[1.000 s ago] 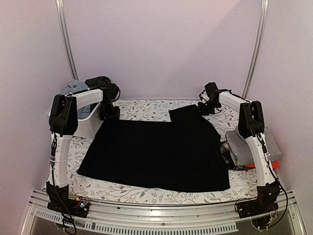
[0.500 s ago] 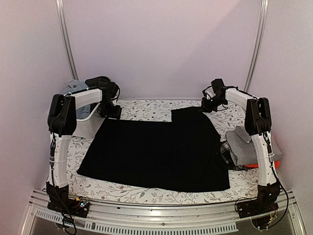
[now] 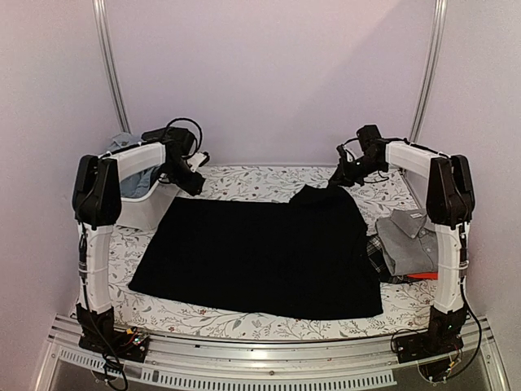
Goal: Fold and stack the mixed laundry pile
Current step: Adjust the 1/3-folded T-shirt at the center of the board.
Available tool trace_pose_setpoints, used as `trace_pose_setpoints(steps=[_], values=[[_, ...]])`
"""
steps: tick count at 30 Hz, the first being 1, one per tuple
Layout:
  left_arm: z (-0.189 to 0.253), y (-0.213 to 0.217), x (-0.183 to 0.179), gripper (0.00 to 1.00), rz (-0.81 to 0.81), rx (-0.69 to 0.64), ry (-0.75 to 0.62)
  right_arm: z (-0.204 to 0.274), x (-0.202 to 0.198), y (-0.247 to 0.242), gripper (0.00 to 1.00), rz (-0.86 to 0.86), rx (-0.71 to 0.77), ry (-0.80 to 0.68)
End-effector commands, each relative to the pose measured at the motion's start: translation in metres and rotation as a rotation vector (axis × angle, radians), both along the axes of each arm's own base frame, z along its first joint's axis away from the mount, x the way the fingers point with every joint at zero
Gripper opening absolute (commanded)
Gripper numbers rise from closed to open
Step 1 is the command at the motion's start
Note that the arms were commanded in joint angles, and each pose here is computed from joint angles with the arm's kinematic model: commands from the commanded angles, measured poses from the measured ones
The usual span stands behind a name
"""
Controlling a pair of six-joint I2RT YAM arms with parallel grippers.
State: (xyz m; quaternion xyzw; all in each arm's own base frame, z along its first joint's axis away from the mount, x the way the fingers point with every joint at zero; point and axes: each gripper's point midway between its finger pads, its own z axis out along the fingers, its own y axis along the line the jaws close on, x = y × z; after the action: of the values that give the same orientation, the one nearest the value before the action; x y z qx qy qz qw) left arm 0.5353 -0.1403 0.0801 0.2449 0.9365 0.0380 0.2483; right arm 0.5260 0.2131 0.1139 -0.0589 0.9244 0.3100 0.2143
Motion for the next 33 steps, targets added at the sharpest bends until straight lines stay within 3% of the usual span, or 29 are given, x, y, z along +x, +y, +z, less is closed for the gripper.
trace_pose_setpoints(steps=[1,8,14,27,30,33], values=[[-0.018,0.008,-0.003,0.64,-0.177,0.176,0.027,0.017,-0.028,0.017,0.00,0.064,0.030,-0.004],[-0.050,0.023,0.012,0.52,-0.206,0.220,0.073,0.015,-0.040,0.021,0.00,0.077,0.013,0.022],[-0.079,0.034,0.014,0.51,-0.215,0.202,0.122,0.017,-0.043,0.018,0.00,0.081,-0.008,0.026],[-0.134,0.001,-0.055,0.48,-0.309,-0.063,0.399,0.018,-0.040,0.015,0.00,0.078,-0.031,0.020],[-0.136,-0.001,-0.060,0.41,-0.301,-0.089,0.422,0.018,-0.039,0.012,0.00,0.077,-0.034,0.018],[-0.136,0.001,-0.062,0.24,-0.288,-0.102,0.431,0.020,-0.037,0.007,0.00,0.072,-0.035,0.015]])
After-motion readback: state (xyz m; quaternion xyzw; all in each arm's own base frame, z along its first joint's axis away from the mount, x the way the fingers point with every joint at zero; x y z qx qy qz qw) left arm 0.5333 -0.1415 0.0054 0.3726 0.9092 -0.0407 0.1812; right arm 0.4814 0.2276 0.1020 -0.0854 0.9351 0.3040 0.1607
